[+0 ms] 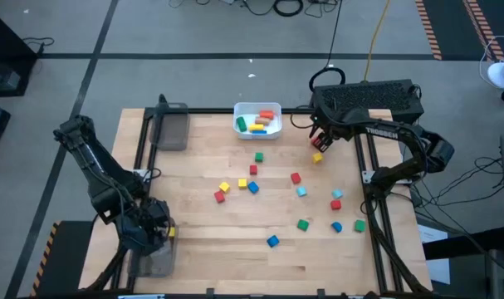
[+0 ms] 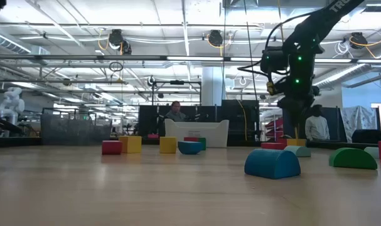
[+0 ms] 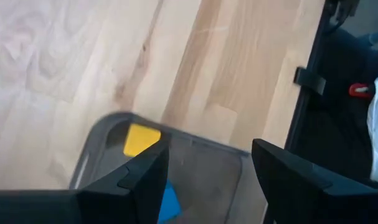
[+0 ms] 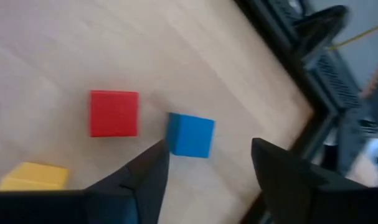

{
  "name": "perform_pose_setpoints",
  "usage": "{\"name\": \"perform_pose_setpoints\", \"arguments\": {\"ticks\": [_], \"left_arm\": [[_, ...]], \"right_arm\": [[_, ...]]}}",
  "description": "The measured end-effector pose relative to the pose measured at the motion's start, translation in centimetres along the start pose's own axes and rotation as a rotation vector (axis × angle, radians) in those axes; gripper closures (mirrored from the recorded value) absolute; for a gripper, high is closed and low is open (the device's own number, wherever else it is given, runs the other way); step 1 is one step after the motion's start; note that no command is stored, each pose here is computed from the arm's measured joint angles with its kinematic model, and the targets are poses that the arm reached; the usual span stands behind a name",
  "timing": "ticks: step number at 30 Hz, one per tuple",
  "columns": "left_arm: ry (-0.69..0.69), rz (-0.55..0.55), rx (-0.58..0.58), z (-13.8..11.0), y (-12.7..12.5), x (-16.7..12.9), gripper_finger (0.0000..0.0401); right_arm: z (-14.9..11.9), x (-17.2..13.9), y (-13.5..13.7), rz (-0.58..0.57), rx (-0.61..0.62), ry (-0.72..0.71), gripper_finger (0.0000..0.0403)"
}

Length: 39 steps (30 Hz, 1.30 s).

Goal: Sort blocks by size
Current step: Put the blue square block into the bottom black bin

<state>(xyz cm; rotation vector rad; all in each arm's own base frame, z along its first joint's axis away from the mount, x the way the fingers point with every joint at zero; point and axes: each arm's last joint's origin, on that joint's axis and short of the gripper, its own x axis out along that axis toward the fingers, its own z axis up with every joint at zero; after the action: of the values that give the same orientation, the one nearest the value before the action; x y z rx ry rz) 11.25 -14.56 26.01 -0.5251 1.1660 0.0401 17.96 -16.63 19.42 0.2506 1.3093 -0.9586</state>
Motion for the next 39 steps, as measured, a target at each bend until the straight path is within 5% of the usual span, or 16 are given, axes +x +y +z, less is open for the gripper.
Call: {"name": "perform_pose_setpoints", "arguments": {"ticks": [7, 13, 30, 39], "left_arm": [[-0.063, 0.029, 0.026, 0.9, 0.3, 0.1, 0.017], [-0.153, 0.076, 0.079, 1.9, 0.6, 0.2, 0.017], [-0.347, 0.176, 0.165, 4.5, 1.4, 0.3, 0.017], [-0.466, 0.184, 0.228, 5.7, 1.0, 0.2, 0.017]], "right_arm": [[0.1, 1.4, -0.5, 0.051, 0.079, 0.055, 0.0118], [0.6, 3.3, -1.0, 0.041, 0.094, 0.076, 0.0115], [0.2, 6.6, -1.4, 0.122, 0.017, 0.201, 0.0195], [0.3, 7.0, -1.2, 0.163, 0.007, 0.204, 0.0289]]}}
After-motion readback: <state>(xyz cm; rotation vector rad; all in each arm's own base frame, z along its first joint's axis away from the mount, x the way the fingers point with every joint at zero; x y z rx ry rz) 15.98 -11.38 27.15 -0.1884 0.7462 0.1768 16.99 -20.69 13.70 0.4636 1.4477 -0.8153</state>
